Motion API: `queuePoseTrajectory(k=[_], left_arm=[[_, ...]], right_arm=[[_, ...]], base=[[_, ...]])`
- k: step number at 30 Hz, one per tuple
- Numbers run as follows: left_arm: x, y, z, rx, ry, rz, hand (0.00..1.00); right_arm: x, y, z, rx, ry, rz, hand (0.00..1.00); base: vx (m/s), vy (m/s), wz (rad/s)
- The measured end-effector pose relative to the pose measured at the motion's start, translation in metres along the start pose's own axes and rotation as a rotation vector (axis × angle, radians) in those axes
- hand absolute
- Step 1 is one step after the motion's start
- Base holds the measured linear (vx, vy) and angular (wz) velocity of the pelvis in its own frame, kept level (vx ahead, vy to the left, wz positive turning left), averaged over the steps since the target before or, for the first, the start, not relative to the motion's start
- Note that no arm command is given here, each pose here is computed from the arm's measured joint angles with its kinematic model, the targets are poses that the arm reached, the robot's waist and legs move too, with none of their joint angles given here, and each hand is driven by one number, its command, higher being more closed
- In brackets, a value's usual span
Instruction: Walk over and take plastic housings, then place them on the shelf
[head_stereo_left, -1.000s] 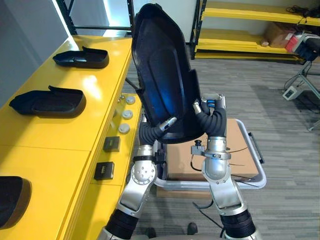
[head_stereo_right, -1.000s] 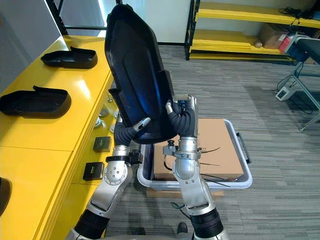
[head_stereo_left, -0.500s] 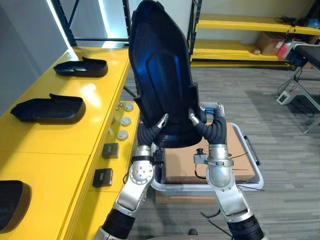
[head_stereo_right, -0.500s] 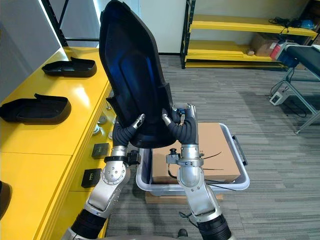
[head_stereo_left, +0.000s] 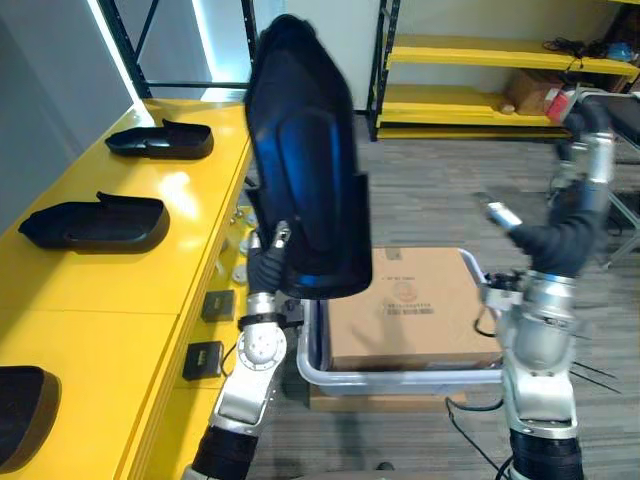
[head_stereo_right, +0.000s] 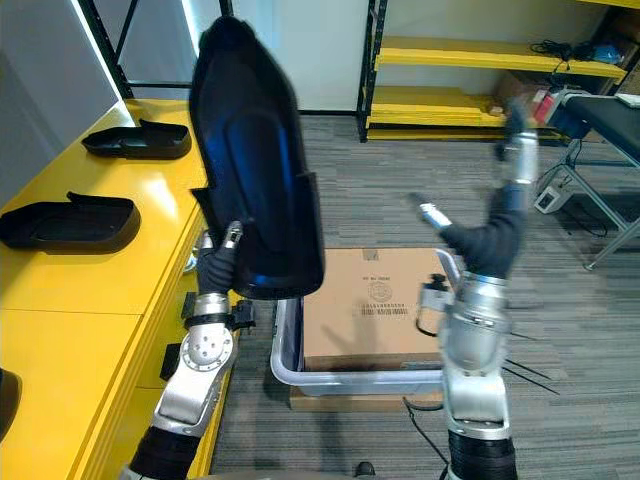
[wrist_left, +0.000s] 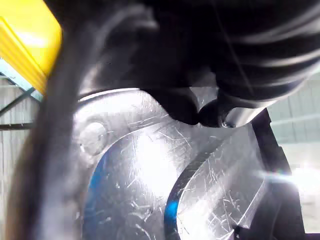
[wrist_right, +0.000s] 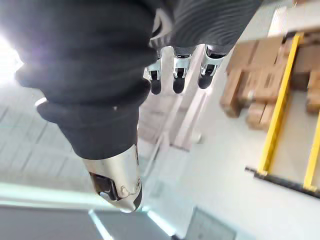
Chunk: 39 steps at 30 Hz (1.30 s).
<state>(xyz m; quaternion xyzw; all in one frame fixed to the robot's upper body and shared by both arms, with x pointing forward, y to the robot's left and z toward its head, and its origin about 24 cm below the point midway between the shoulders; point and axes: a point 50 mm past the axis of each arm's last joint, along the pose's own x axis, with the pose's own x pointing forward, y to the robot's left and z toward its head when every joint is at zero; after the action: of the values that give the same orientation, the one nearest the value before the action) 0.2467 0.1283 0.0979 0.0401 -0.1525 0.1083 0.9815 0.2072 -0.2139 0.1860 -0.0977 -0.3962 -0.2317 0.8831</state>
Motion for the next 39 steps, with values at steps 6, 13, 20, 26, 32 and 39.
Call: queuePoseTrajectory(k=[6, 13, 20, 26, 32, 39], left_arm=[[-0.013, 0.024, -0.007, 0.014, 0.04, 0.096, 1.0], [-0.03, 0.035, -0.001, 0.001, 0.019, 0.133, 1.0], [-0.042, 0.03, -0.002, -0.032, 0.045, 0.095, 1.0], [-0.046, 0.028, -0.004, -0.05, 0.063, 0.073, 1.0], [-0.046, 0.019, 0.003, -0.097, 0.046, 0.045, 1.0], [-0.04, 0.02, 0.035, -0.163, -0.09, 0.057, 1.0]], right_arm=[[-0.05, -0.054, -0.066, -0.216, 0.388, -0.115, 0.0], [-0.194, -0.104, -0.136, -0.278, 1.131, -0.306, 0.0], [-0.299, -0.08, -0.135, -0.144, 1.595, -0.252, 0.0], [-0.327, -0.054, -0.129, -0.077, 1.738, -0.077, 0.0], [-0.332, -0.039, -0.129, -0.091, 1.762, 0.053, 0.0], [-0.302, -0.008, -0.143, -0.052, 1.653, 0.186, 0.0]], base=[[0.0, 0.0, 0.0], [0.0, -0.013, 0.05], [-0.01, -0.005, 0.02], [-0.06, -0.028, 0.24], [0.03, -0.031, 1.05], [-0.03, 0.027, 1.56]])
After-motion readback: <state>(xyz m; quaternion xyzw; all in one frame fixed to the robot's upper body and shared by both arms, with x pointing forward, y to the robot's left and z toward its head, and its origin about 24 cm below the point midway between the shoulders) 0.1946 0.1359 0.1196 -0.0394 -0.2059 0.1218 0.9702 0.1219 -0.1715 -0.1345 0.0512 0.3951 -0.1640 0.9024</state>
